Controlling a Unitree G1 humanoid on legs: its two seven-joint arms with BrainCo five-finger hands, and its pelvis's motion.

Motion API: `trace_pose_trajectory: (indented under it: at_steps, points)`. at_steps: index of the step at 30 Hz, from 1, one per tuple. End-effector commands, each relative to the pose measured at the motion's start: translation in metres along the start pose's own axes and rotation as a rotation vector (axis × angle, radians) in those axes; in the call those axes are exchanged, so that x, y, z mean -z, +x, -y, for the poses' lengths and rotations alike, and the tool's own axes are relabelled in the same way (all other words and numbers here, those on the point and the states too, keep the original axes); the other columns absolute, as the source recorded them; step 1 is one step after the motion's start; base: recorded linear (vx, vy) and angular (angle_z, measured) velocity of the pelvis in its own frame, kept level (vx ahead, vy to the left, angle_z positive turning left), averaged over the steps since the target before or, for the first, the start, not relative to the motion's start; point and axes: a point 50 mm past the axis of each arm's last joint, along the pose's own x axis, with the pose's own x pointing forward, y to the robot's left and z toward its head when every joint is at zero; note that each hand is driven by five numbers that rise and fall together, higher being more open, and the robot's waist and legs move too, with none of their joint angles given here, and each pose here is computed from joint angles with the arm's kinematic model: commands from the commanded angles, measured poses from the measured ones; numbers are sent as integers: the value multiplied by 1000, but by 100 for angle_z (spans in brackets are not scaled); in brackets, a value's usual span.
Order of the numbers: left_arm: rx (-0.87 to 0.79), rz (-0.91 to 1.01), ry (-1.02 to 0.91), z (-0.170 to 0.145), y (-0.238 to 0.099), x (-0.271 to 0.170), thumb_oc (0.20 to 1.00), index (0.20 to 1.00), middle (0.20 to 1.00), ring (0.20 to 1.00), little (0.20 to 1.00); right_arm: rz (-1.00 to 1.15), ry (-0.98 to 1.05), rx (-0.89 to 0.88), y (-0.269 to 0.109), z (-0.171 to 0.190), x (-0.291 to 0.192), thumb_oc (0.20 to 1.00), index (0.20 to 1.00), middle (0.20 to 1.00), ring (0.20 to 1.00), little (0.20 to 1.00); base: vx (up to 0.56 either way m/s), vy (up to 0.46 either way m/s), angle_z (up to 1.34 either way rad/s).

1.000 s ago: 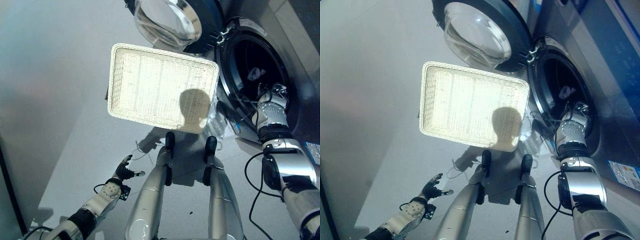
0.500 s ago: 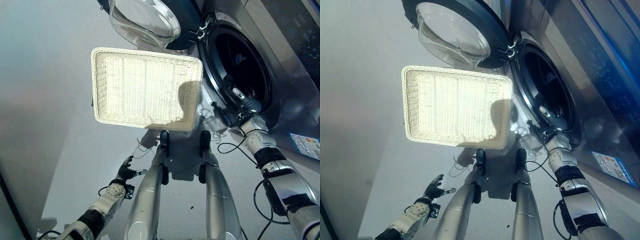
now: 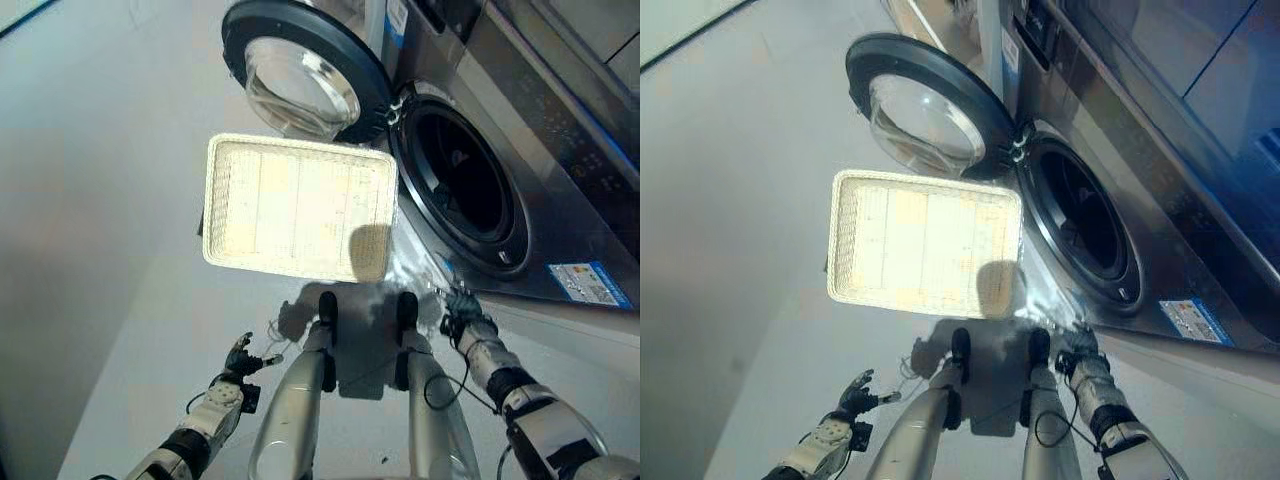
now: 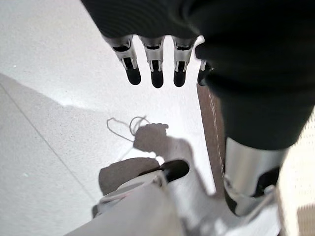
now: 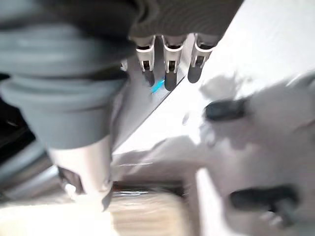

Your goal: Put the clothes into the washing machine.

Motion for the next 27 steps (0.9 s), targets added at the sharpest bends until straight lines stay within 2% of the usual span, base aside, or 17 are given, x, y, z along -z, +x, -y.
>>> trace_pose_trajectory:
  at_steps: [1,2,5,7,8,11,14,15,20,21,27]
  points:
    - [-26,-32,42,-10,-3,18,1000,1000,1000,1000,1000,78,-141,-35,-1,3,-7,1000,1000,1000,1000,1000,39,20,-8]
    - [-38,-90,43,-14,-6,35,1000,1000,1000,1000,1000,19,-208,-50,-8,11,20,1000,1000,1000,1000,1000,37,19,-4]
    - [-44,-124,44,-17,-9,45,1000,1000,1000,1000,1000,-19,-240,-56,-12,15,34,1000,1000,1000,1000,1000,86,11,10]
    - [-41,-234,40,-20,-18,74,1000,1000,1000,1000,1000,-158,-321,-82,-27,27,78,1000,1000,1000,1000,1000,188,27,-17]
    - [-41,-234,40,-20,-18,74,1000,1000,1000,1000,1000,-158,-321,-82,-27,27,78,1000,1000,1000,1000,1000,162,27,-19]
    - [77,-280,-55,-10,-26,92,1000,1000,1000,1000,1000,-312,-415,-111,-45,33,117,1000,1000,1000,1000,1000,157,17,-10]
    - [111,-278,-80,-7,-27,93,1000,1000,1000,1000,1000,-330,-441,-124,-48,33,123,1000,1000,1000,1000,1000,85,2,-1]
    - [208,-270,-127,-1,-29,94,1000,1000,1000,1000,1000,-355,-421,-143,-53,32,130,1000,1000,1000,1000,1000,78,-1,-2]
    - [208,-270,-127,-1,-29,94,1000,1000,1000,1000,1000,-355,-421,-143,-53,32,130,1000,1000,1000,1000,1000,35,3,2]
    - [288,-295,-167,6,-32,98,1000,1000,1000,1000,1000,-388,-385,-223,-57,24,137,1000,1000,1000,1000,1000,96,15,1]
    - [311,-313,-169,9,-34,100,1000,1000,1000,1000,1000,-407,-394,-272,-60,20,141,1000,1000,1000,1000,1000,33,4,5]
